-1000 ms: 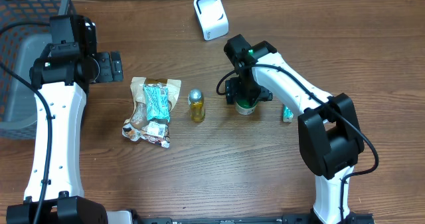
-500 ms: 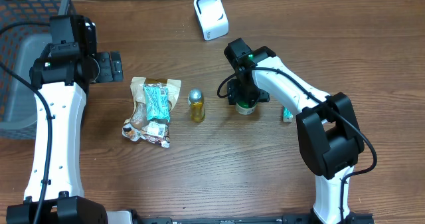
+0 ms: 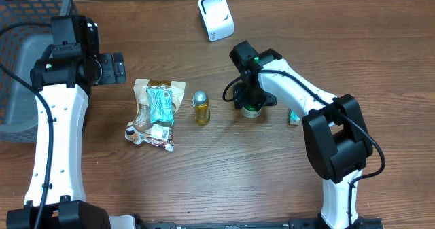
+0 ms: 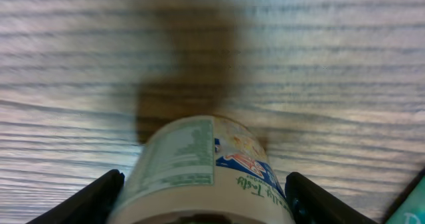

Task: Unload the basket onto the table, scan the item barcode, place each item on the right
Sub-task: 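Lift the green jar slightly with the right gripper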

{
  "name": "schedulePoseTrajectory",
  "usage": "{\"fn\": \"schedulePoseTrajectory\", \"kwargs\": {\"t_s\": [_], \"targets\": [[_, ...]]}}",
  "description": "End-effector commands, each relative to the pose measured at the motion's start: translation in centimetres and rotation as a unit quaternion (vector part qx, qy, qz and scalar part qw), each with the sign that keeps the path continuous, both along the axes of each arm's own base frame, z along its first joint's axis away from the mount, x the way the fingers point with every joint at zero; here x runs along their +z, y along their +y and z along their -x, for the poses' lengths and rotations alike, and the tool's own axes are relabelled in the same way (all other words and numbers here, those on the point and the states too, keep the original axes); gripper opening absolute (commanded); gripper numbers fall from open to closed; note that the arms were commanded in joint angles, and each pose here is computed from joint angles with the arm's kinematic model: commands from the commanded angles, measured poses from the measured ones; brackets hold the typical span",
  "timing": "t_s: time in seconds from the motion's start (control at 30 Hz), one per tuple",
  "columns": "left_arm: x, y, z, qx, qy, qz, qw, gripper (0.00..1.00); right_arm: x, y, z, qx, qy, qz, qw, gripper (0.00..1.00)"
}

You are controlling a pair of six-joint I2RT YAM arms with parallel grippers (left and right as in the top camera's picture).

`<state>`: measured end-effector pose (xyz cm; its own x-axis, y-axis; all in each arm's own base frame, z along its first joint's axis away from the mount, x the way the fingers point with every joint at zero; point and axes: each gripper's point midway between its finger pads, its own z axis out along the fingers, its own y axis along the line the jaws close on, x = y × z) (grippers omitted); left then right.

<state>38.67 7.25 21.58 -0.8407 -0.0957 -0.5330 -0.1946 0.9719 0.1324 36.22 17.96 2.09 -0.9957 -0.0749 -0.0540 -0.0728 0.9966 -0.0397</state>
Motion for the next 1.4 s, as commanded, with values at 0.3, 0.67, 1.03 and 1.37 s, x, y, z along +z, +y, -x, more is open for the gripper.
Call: {"fn": "schedulePoseTrajectory", "kwargs": {"t_s": [0.3, 0.67, 1.03, 1.37], "targets": [[1.5, 0.1, -0.2, -0.006, -0.018, -0.01, 1.0, 1.0, 0.4, 0.0, 0.0, 0.0, -0.001, 0.003, 1.0, 0.64], [1.5, 0.1, -0.2, -0.006, -0.018, -0.01, 1.0, 0.99, 0.9, 0.2, -0.3, 0.0, -0.005, 0.001, 1.0, 0.7], [1.5, 0.1, -0.2, -0.006, -0.018, -0.01, 1.0, 0.99, 0.9, 0.1, -0.1, 0.0, 0.0, 0.004, 1.0, 0.6], [1.5, 0.1, -0.2, -0.006, -0.018, -0.01, 1.0, 0.99, 0.9, 0.2, 0.3, 0.0, 0.008, -0.002, 1.0, 0.54]]}}
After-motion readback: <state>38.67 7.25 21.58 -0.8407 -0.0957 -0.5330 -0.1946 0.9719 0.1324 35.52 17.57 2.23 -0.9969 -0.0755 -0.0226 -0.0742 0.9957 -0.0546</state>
